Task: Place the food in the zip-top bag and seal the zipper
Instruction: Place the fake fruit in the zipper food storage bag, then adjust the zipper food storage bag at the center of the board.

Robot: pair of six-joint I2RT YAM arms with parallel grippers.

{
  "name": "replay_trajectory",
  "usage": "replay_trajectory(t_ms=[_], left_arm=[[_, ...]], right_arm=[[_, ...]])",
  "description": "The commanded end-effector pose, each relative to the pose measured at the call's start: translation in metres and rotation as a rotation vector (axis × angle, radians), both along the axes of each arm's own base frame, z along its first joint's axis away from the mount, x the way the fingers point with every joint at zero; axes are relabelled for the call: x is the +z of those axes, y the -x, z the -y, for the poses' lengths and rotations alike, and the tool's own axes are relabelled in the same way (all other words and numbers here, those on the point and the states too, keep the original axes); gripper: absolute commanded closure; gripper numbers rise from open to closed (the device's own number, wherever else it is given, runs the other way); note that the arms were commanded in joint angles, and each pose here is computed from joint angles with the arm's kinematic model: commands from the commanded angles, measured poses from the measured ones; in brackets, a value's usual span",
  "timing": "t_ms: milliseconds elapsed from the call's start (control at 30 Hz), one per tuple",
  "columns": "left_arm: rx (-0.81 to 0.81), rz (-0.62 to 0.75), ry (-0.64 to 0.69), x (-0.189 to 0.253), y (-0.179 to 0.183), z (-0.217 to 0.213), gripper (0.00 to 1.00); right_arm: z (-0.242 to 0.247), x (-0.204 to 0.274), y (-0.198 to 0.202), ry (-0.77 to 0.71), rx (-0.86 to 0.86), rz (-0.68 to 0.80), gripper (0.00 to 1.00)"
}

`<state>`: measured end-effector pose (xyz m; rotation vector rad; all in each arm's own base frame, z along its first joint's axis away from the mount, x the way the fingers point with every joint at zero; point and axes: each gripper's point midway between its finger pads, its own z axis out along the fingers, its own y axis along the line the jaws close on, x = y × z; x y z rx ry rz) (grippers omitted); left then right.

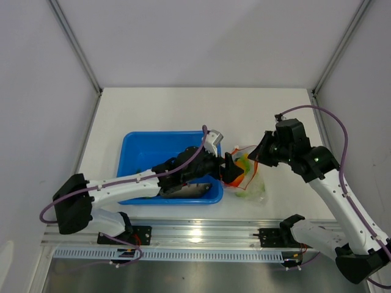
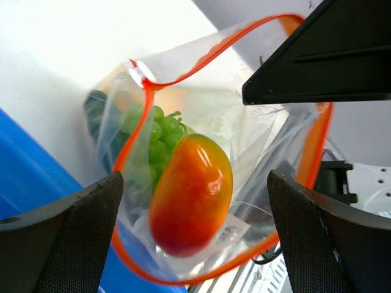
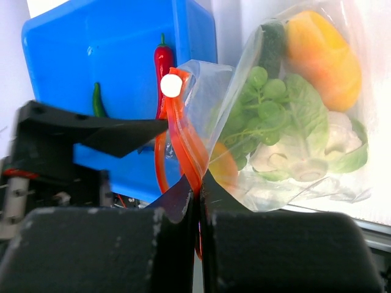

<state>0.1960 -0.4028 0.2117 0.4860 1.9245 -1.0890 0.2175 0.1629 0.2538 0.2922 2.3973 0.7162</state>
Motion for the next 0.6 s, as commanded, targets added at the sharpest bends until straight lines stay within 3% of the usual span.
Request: replay_trajectory(t_ms=[0, 133, 300, 400, 567], left_arm=[[0.047, 0.090, 0.042, 0.028, -0.001, -0.019, 0.01], [0.101, 0.087, 0.044, 0.034, 0.000, -0.039, 0.06], [0.147, 0.035, -0.035, 0.007, 0.000, -0.052, 0.15], [0.128, -0.013, -0.053, -0.009, 0.006, -0.052, 0.29], [0.096, -0.068, -0.052, -0.025, 0.015, -0.047, 0.42]], right_arm=[[0.004, 0.020, 0.000, -0.019, -0.004, 0.075, 1.00], [0.005, 0.018, 0.002, -0.014, 0.002, 0.074, 1.00], [0.005, 0.020, 0.002, -0.014, 0.007, 0.081, 1.00], [0.004, 0.022, 0.003, -0.020, 0.010, 0.085, 1.00], [0.006, 0.020, 0.003, -0.013, 0.006, 0.080, 1.00]])
